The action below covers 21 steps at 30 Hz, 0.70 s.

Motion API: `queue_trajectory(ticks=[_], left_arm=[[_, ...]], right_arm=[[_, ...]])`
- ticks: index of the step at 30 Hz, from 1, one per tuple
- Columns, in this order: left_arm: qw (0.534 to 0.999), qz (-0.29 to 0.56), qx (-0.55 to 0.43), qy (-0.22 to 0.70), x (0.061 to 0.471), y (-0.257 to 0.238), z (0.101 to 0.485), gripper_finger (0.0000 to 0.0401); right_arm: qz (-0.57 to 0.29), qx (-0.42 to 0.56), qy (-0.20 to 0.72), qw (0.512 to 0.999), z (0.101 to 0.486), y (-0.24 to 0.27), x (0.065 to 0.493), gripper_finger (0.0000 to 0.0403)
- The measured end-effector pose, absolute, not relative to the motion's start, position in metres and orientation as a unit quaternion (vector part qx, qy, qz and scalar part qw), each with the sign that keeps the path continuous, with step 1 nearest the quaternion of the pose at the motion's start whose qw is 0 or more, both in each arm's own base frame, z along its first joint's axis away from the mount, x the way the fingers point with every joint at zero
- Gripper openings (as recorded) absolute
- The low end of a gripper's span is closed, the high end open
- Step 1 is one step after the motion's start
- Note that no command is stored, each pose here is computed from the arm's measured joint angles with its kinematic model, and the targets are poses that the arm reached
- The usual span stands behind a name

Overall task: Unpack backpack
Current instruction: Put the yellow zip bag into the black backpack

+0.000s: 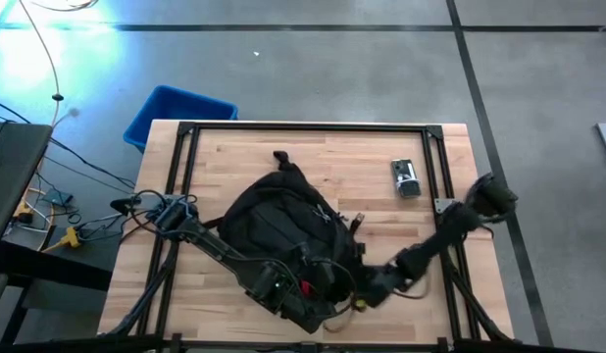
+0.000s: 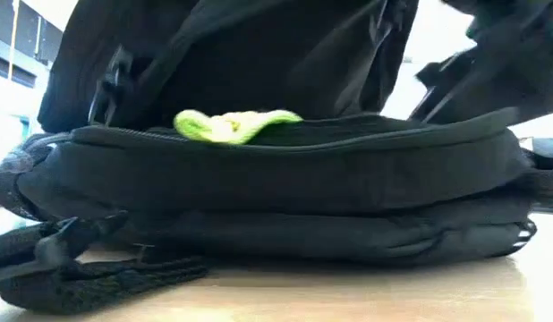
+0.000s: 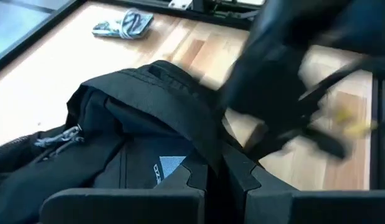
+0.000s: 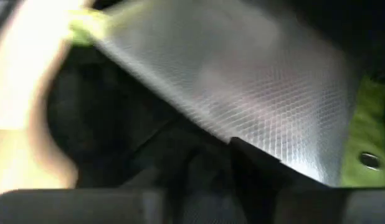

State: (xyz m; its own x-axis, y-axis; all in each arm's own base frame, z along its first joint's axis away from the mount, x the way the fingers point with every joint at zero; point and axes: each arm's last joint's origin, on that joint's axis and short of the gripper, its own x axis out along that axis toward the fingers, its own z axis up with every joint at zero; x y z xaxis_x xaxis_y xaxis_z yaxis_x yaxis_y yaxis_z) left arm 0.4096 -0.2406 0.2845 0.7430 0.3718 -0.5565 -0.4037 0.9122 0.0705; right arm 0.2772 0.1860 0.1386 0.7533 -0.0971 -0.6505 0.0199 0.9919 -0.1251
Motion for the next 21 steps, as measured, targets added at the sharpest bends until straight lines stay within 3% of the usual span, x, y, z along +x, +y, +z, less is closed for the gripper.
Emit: queue_trajectory(ticks=[6,13,21], left_arm=[[0.949,0.167,-0.001,0.269,0.411,-0.253,0.293,0.0],[0.953,0.144,0.016,0.267,0.408,-0.261,0.295,0.0],[0.951,0.141,0.011,0.276,0.404,-0.263,0.295,0.0]], right_arm=[[-0.073,-0.011,0.36,0.93,0.109,0.152,0.31,0.0007],[-0.135,-0.017,0.296,0.946,0.103,0.131,0.331,0.0003],[-0.078,-0.067,0.237,0.966,0.12,0.135,0.34,0.0002]])
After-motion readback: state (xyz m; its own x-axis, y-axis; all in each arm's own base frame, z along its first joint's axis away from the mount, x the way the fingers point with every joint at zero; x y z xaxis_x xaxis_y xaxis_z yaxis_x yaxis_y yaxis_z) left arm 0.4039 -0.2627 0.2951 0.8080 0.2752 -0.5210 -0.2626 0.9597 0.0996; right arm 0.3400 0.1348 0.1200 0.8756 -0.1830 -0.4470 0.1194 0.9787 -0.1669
